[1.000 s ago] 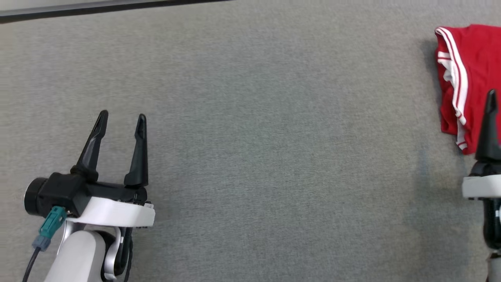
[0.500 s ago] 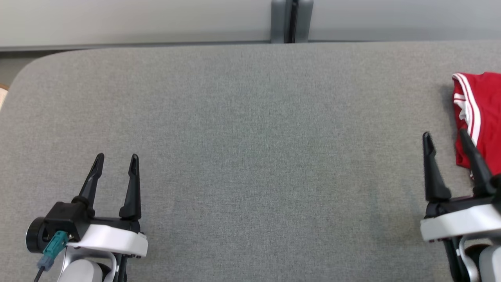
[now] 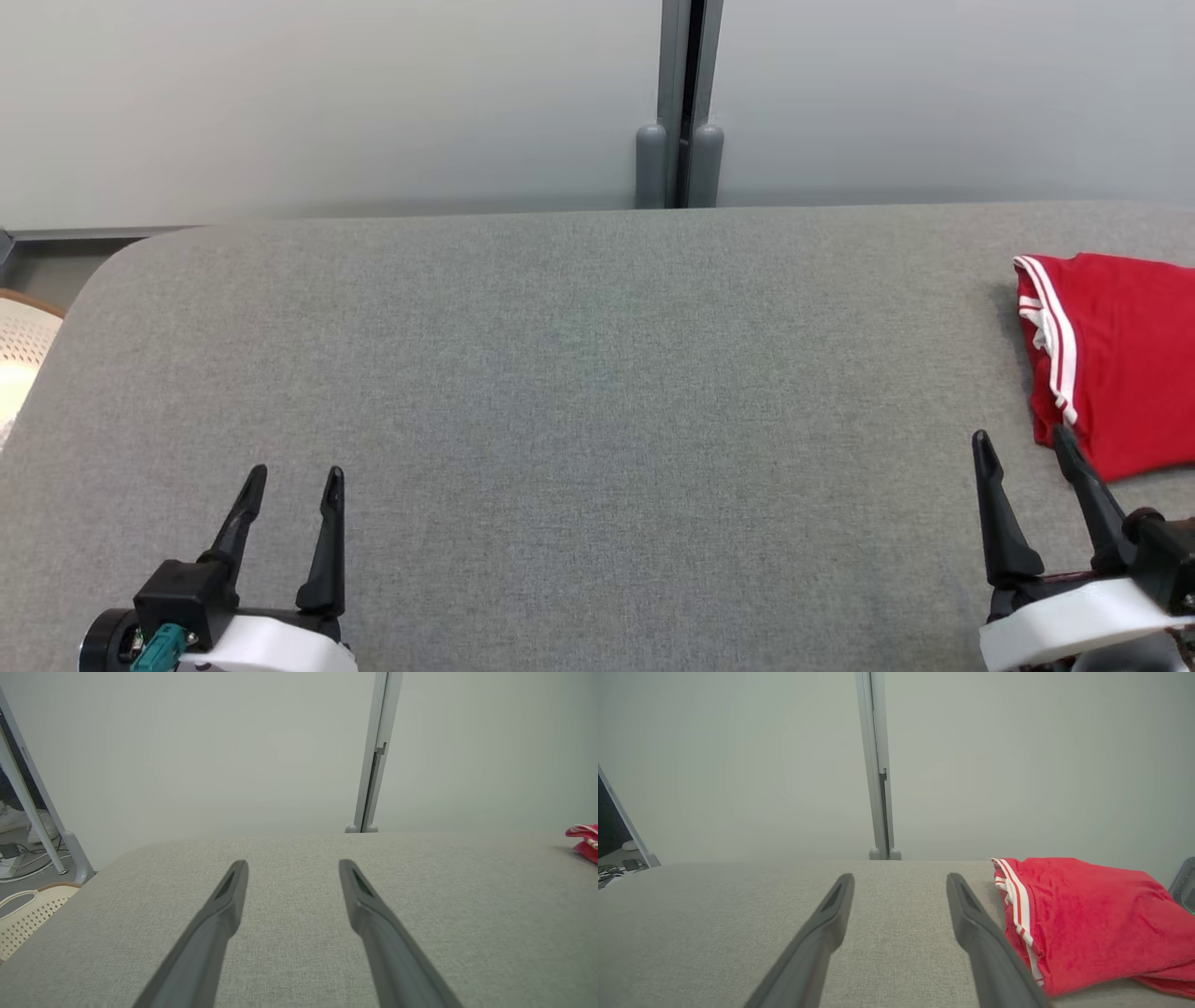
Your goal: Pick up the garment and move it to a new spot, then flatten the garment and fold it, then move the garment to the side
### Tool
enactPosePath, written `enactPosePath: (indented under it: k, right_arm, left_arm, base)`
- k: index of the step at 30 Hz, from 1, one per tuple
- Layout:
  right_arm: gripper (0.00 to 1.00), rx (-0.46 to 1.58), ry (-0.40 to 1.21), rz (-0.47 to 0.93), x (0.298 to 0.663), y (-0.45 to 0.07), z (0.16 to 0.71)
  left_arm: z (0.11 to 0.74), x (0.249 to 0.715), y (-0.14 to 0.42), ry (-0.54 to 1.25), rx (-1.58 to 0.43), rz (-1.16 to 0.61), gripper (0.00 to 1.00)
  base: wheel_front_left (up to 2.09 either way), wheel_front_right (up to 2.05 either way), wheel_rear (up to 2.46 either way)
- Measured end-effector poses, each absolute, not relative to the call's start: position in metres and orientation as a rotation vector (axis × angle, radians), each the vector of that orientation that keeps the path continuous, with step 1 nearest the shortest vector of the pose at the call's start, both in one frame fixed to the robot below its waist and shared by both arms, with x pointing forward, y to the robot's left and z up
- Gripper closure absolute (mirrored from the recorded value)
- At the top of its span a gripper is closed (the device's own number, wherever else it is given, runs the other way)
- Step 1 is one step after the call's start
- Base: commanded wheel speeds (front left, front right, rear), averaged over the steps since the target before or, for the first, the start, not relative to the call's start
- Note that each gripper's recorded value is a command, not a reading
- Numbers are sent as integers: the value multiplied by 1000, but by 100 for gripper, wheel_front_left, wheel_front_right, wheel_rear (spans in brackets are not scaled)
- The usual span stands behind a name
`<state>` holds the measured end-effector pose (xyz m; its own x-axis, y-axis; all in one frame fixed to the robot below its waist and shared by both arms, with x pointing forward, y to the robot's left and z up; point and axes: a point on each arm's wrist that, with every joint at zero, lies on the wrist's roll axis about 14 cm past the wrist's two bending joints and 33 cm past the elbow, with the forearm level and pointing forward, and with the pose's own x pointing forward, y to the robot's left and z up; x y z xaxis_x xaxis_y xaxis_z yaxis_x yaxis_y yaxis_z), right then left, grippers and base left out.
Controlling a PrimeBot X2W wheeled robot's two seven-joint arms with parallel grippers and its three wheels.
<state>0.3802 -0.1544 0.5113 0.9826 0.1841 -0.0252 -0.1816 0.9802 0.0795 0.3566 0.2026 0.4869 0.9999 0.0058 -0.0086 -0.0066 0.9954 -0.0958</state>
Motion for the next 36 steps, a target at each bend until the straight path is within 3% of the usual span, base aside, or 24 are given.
enactPosePath:
  k: [11,36]
  right_arm:
    - [0,69,23,170,355,-159,519]
    - [0,71,31,159,351,-160,520]
  left_arm:
    - [490,337,198,20,-93,-12,0]
    - [488,338,202,28,-72,-12,0]
  base:
    - [0,0,0]
    - [0,0,0]
